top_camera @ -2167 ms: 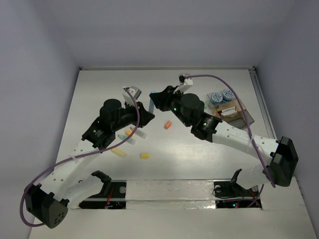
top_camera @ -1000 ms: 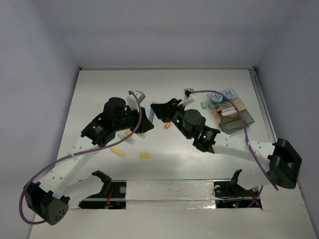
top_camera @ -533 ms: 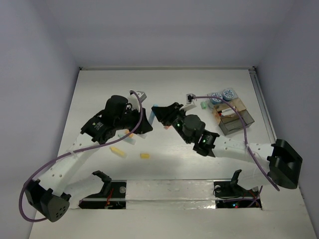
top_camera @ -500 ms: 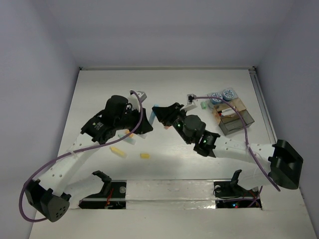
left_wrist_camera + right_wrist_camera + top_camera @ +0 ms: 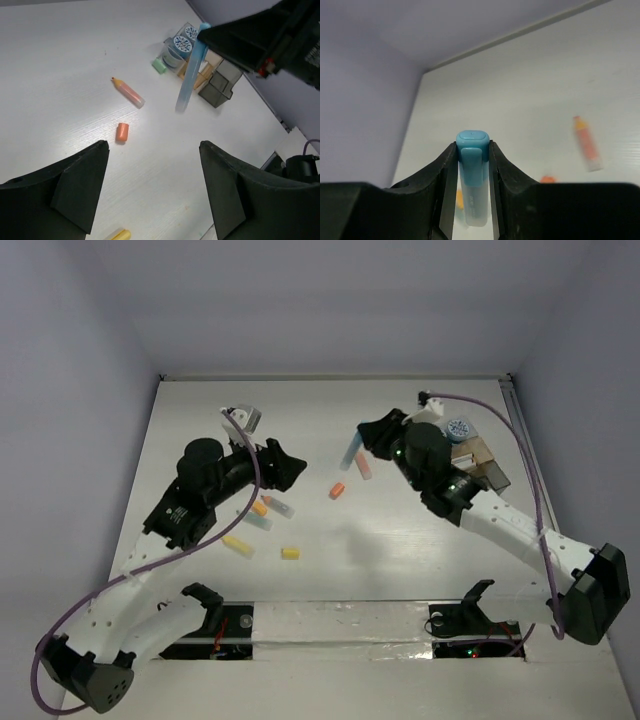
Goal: Sort the stationery into containers
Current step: Close the pen cap on the pen, then place the pen in the storage box, then pick up the pen from the center of the board.
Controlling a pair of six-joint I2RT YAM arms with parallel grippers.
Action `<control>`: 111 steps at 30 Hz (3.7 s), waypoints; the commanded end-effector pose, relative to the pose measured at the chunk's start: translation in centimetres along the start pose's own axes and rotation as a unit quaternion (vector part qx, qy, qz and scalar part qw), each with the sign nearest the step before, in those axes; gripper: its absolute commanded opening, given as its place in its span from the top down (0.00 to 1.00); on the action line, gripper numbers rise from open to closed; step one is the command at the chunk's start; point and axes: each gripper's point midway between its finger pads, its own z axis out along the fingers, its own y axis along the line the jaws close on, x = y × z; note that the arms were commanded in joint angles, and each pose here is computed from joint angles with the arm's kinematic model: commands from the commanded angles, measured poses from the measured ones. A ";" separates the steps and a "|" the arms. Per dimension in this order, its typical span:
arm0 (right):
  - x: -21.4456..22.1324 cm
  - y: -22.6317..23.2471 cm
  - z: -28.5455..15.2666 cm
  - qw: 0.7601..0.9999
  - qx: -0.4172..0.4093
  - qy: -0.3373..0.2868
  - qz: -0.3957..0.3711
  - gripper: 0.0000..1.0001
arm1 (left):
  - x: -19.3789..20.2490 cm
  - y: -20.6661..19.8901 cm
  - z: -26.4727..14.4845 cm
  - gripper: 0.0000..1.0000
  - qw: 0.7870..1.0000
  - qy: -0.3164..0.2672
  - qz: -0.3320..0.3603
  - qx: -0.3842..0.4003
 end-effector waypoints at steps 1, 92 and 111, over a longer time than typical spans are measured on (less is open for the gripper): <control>-6.2 -5.3 -0.9 0.995 0.082 -0.058 -0.028 1.00 | -2.1 -0.2 -1.4 0.29 0.998 -0.057 0.031 -0.002; 39.8 8.8 2.7 0.756 -0.242 0.429 -0.431 0.34 | -8.2 14.8 -18.2 0.01 0.812 -0.326 -0.072 -0.479; 39.6 11.6 3.5 0.794 -0.230 0.387 -0.409 0.97 | -9.0 12.5 -17.5 0.01 0.846 -0.347 -0.045 -0.403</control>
